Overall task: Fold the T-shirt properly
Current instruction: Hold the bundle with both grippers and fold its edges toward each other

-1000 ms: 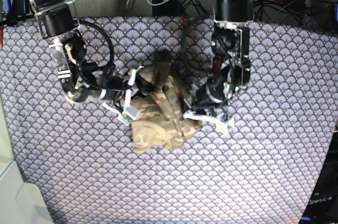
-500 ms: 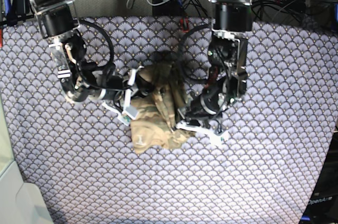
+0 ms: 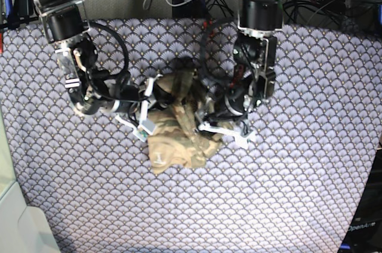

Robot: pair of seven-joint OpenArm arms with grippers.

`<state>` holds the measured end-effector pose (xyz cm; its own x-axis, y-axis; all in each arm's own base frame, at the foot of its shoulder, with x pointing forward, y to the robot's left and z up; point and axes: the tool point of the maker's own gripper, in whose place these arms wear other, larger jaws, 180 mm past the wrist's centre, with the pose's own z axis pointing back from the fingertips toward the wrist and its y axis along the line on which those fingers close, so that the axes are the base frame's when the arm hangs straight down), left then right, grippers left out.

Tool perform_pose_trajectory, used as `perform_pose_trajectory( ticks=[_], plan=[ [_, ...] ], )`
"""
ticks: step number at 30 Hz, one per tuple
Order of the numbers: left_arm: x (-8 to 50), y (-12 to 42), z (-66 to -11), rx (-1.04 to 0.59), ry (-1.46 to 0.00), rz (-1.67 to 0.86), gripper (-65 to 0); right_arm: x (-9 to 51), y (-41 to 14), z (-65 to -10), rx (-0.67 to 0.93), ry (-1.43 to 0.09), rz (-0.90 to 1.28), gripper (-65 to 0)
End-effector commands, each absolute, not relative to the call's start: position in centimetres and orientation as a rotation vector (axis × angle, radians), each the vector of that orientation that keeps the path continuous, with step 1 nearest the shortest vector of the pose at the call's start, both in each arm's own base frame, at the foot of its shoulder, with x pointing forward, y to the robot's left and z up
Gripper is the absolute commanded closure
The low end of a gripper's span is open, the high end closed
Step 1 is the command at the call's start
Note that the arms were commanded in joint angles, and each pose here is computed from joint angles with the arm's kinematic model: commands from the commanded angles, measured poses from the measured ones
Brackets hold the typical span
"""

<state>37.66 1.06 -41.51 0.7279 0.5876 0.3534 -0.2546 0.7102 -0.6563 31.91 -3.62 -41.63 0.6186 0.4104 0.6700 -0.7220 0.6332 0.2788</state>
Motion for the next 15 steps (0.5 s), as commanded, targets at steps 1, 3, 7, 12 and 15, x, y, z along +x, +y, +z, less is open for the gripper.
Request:
perform_pose_trajectory(
  ticks=[1, 3, 7, 12, 15],
  plan=[
    [38.8, 0.5, -40.0, -0.639, -0.625, 0.479, -34.2, 31.7, -4.9, -42.4, 0.506, -0.552, 0.721, -11.5],
    [38.9, 0.4, -39.9, -0.642, -0.629, 0.476, -38.3, 31.7, -4.9, -42.4, 0.506, -0.552, 0.721, -11.5],
    [39.0, -0.6, -39.1, -0.672, -0.652, 0.414, -38.3, 31.7, -4.9, -42.4, 0.506, -0.552, 0.721, -11.5],
    [38.8, -0.8, -39.2, -0.677, -0.645, 0.406, -38.3, 31.7, -4.9, -42.4, 0.506, -0.552, 0.721, -11.5],
    [37.5, -0.5, -39.8, -0.676, -0.626, 0.415, -38.3, 31.7, -4.9, -42.4, 0.506, -0.552, 0.721, -11.5]
  ],
)
